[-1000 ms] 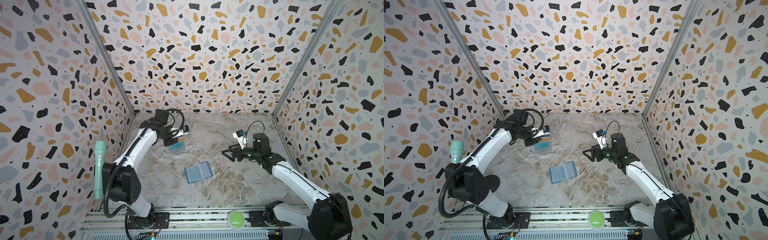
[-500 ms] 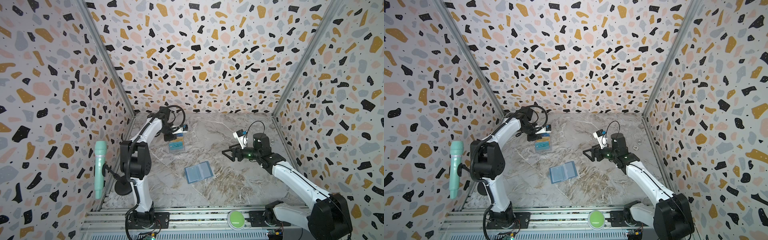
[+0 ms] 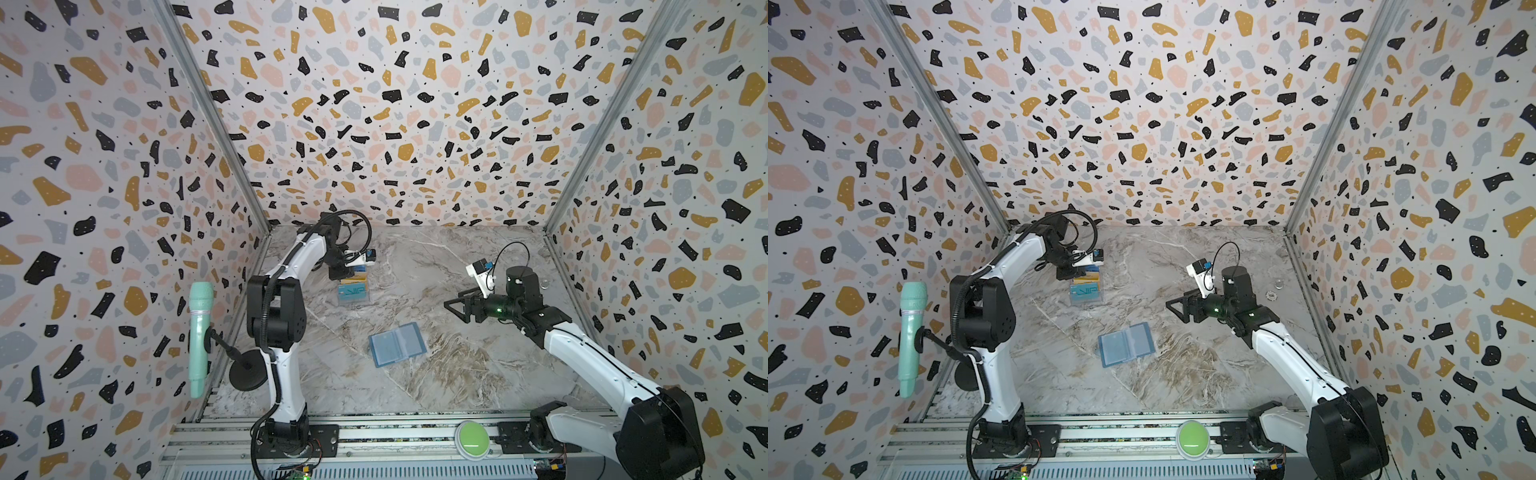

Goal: Take the credit cards out of the card holder
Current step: Place the credit card in the storage box.

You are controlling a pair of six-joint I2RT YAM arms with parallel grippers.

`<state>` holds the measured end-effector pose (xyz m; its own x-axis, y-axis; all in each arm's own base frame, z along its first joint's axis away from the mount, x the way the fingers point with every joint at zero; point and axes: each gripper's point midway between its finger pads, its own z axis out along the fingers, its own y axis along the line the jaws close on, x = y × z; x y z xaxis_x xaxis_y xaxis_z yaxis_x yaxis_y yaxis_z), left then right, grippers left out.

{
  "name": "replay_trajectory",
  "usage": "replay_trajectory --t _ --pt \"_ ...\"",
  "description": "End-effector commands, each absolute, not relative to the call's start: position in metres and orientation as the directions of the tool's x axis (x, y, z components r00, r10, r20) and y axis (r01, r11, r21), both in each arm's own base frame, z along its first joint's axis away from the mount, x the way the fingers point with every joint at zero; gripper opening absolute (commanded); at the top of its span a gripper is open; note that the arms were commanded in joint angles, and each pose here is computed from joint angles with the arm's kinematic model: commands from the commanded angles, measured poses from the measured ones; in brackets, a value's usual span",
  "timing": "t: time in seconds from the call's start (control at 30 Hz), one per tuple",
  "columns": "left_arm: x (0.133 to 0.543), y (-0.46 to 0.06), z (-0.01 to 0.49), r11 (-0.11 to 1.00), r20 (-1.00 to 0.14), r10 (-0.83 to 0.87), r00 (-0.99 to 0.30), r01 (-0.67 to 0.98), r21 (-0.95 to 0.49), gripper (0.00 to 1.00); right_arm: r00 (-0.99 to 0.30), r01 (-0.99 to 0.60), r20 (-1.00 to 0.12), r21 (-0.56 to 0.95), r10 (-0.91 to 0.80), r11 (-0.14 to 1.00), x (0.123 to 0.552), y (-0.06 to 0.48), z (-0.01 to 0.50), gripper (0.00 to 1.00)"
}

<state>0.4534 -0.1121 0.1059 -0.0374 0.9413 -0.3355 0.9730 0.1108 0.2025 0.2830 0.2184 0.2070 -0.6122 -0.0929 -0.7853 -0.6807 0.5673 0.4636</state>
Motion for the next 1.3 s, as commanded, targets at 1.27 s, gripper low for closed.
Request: replay_trajectory --t 1.27 --pt "0.463 -0.107 0.08 0.212 -0.337 0.931 -0.142 0.961 0.178 0.23 -0.604 -0.682 -0.793 0.461 -0.081 0.568 0.284 0.217 0.212 0.85"
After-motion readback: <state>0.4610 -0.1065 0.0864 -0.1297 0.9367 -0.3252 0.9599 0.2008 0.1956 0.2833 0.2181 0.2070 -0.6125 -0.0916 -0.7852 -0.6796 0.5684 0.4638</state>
